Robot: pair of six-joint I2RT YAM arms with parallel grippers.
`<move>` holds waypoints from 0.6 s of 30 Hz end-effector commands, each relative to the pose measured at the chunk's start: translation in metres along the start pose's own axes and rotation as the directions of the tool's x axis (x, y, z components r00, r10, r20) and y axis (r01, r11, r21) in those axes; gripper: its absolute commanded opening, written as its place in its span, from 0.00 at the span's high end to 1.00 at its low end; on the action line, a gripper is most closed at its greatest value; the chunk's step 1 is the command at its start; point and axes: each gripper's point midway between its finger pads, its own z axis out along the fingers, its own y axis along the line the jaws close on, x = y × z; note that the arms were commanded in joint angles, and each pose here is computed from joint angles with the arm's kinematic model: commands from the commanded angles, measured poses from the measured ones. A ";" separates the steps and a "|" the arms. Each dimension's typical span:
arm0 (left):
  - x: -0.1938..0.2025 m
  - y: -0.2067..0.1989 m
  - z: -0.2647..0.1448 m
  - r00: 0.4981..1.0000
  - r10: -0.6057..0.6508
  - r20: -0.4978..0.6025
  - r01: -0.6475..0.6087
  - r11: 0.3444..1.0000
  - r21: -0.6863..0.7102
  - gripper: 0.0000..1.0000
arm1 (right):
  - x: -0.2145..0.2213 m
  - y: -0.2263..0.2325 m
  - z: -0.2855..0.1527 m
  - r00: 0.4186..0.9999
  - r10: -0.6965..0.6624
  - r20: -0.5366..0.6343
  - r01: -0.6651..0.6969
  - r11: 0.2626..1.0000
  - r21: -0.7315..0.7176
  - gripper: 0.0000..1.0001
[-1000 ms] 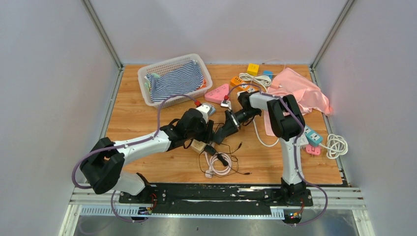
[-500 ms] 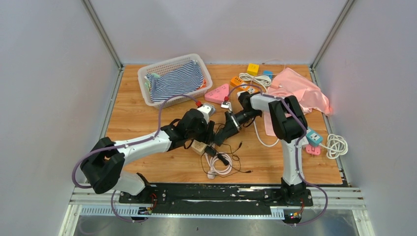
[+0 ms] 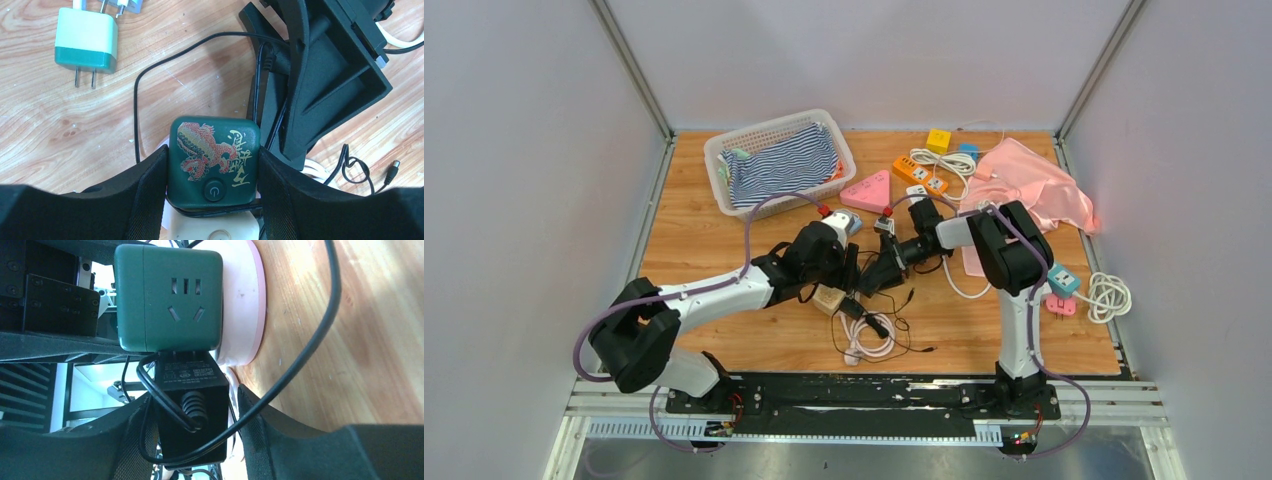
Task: Pull the plug off the socket
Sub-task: Remove the plug from the socket.
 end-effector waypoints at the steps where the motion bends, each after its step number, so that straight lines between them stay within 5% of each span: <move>1: 0.036 0.006 0.005 0.994 -0.055 -0.097 0.054 0.998 -0.014 1.00 | -0.013 0.003 0.007 0.998 -0.051 0.035 0.051 0.999 0.001 0.46; 7: 0.036 0.005 0.006 0.994 -0.053 -0.099 0.052 0.999 -0.006 1.00 | -0.020 0.006 0.010 0.998 -0.034 0.058 0.037 0.998 -0.056 0.53; 12: 0.037 0.007 0.006 0.994 -0.058 -0.097 0.058 0.998 -0.007 1.00 | -0.010 0.008 0.009 0.999 -0.004 0.036 0.007 0.996 -0.093 0.85; 18: 0.037 0.010 0.008 0.992 -0.065 -0.104 0.063 0.998 -0.029 1.00 | 0.025 0.002 -0.009 0.999 -0.051 -0.008 0.050 0.995 -0.084 0.98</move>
